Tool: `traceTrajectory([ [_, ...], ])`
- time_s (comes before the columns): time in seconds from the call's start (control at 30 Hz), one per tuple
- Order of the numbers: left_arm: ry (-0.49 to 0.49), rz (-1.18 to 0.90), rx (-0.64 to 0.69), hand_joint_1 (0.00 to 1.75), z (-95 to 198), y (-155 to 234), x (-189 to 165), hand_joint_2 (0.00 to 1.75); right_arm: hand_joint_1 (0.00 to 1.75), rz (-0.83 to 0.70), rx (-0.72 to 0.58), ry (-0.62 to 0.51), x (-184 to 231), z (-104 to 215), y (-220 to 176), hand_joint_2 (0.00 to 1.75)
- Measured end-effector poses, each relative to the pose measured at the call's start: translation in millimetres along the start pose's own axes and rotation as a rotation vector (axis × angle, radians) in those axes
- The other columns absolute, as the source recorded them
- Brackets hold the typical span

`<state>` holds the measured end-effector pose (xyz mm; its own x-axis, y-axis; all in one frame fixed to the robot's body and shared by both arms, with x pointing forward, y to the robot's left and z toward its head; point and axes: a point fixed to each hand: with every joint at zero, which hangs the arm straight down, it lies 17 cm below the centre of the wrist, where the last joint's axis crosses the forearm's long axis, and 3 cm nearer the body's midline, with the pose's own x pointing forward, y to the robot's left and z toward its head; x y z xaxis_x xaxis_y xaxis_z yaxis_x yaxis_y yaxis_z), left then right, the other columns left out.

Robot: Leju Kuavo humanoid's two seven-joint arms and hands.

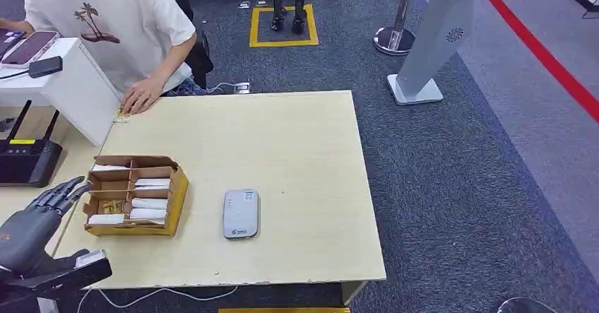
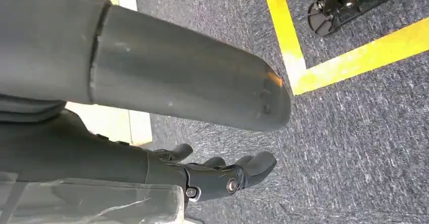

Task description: Pass the card to the sensor for recognition and then transmit it.

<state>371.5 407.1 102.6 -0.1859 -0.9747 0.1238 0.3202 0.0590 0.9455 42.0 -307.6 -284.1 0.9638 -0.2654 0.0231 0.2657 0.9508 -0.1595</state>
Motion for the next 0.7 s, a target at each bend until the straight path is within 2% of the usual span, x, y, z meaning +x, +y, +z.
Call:
traceTrajectory([
  [0.4,0.031,0.048,0.011,0.00,-22.0,-12.6,0.8,1.75,0.00,0.013,0.001,-0.009,5.3,0.5,1.0,0.00],
  [0.7,0.017,0.075,0.021,0.00,-40.3,-11.1,12.3,1.75,0.00,0.026,0.001,-0.012,6.0,0.6,1.2,0.00],
])
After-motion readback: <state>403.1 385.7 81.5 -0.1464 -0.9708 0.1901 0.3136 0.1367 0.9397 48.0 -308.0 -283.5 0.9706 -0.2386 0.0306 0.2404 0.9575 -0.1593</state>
